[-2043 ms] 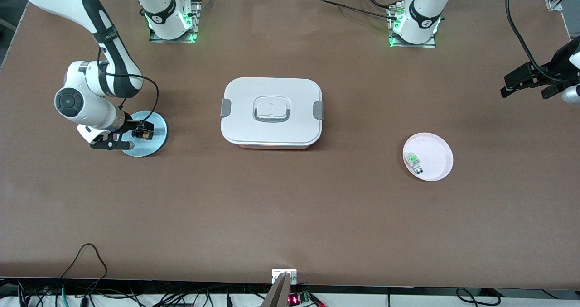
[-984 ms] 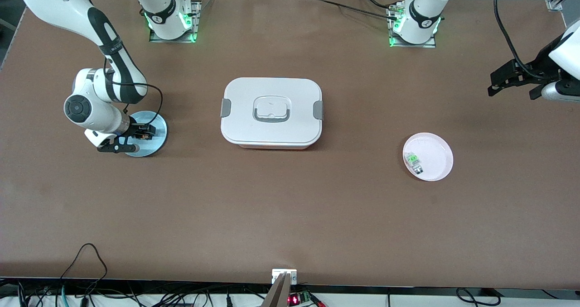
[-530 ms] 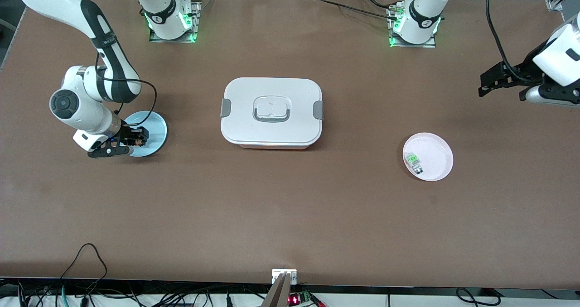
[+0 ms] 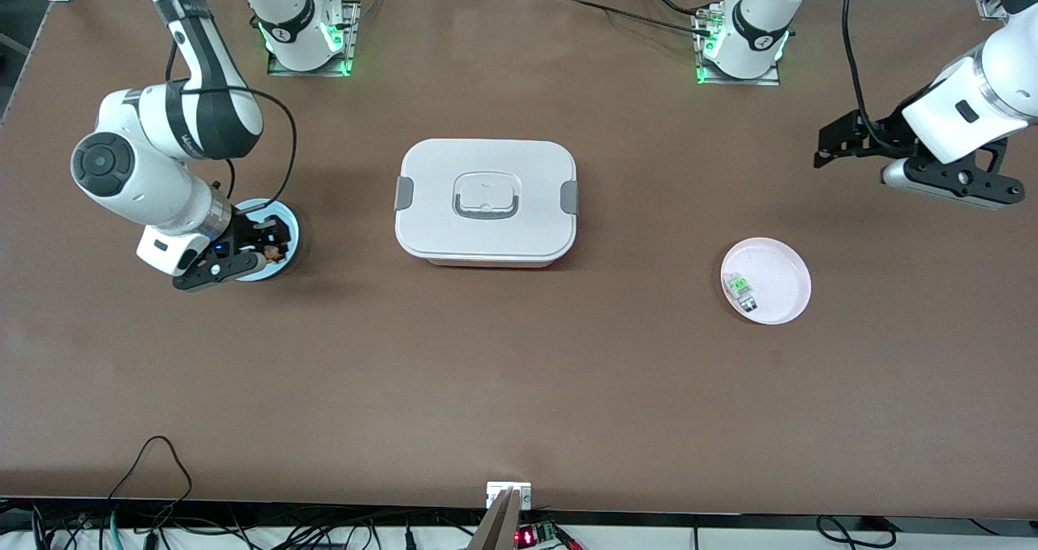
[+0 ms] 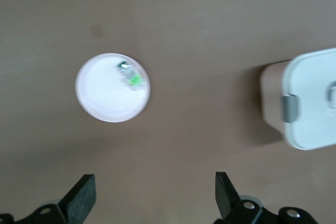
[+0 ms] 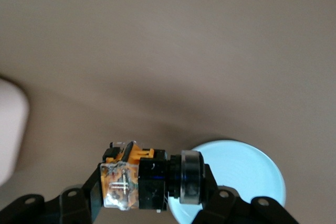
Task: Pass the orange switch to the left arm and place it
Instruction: 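Lift the orange switch with the right gripper while the left gripper approaches, then raise the orange switch above the box while the left gripper reaches it, then close the left gripper on the orange switch and open the right gripper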
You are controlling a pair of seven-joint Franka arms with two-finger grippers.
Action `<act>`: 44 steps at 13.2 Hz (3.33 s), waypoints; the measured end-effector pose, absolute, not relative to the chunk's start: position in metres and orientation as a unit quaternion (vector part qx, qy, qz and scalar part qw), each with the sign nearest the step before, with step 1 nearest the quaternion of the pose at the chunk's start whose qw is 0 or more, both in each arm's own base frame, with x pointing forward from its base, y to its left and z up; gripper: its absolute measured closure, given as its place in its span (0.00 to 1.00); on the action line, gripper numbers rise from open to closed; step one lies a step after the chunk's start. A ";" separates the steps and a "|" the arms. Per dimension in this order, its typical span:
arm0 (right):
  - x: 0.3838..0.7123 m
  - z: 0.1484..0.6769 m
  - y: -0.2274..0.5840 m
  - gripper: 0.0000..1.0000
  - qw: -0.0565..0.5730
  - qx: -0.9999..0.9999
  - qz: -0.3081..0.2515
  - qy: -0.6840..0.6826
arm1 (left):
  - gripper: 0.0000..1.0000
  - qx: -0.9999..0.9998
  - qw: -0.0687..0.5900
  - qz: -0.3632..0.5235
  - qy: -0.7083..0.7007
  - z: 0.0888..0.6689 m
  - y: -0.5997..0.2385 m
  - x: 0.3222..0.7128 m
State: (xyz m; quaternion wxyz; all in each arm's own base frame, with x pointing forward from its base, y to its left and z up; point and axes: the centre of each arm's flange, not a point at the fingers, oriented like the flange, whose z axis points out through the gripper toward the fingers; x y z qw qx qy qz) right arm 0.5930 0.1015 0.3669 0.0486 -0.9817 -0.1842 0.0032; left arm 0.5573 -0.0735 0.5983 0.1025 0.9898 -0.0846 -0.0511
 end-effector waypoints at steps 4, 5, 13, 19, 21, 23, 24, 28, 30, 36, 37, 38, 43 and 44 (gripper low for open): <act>0.587 0.409 0.150 0.28 0.157 -0.946 -0.048 -0.279 | 0.00 0.950 0.287 -0.097 -0.071 0.573 -0.109 0.564; 0.584 0.419 0.165 0.28 0.171 -0.937 -0.060 -0.300 | 0.00 0.935 0.331 -0.112 -0.061 0.561 -0.117 0.566; 0.555 0.522 0.298 0.28 0.281 -0.876 -0.155 -0.361 | 0.00 0.782 0.557 -0.236 0.151 0.495 -0.158 0.570; 0.529 0.558 0.361 0.28 0.351 -0.843 -0.231 -0.336 | 0.00 0.741 0.582 -0.242 0.234 0.500 -0.243 0.565; 0.516 0.569 0.383 0.28 0.366 -0.832 -0.261 -0.326 | 0.00 0.733 0.582 -0.239 0.258 0.499 -0.269 0.560; 0.505 0.577 0.400 0.28 0.376 -0.823 -0.284 -0.317 | 0.00 0.719 0.587 -0.243 0.281 0.501 -0.286 0.555; 0.501 0.579 0.405 0.28 0.380 -0.820 -0.290 -0.314 | 0.00 0.712 0.587 -0.250 0.292 0.502 -0.289 0.555; 0.498 0.581 0.408 0.28 0.382 -0.818 -0.295 -0.312 | 0.00 0.694 0.581 -0.274 0.325 0.510 -0.287 0.555; 0.497 0.582 0.409 0.28 0.382 -0.817 -0.298 -0.311 | 0.00 0.694 0.582 -0.273 0.326 0.517 -0.287 0.554; 0.496 0.583 0.412 0.28 0.383 -0.816 -0.302 -0.311 | 0.00 0.716 0.599 -0.225 0.277 0.528 -0.304 0.546; 0.496 0.583 0.411 0.28 0.383 -0.816 -0.302 -0.310 | 0.00 0.717 0.600 -0.225 0.274 0.528 -0.306 0.545; 0.496 0.583 0.411 0.28 0.383 -0.816 -0.302 -0.310 | 0.00 0.718 0.600 -0.225 0.273 0.528 -0.308 0.544; 0.496 0.583 0.411 0.28 0.383 -0.816 -0.303 -0.310 | 0.00 0.706 0.609 -0.229 0.279 0.530 -0.321 0.538; 0.496 0.583 0.411 0.28 0.383 -0.816 -0.303 -0.310 | 0.00 0.706 0.609 -0.229 0.279 0.530 -0.324 0.537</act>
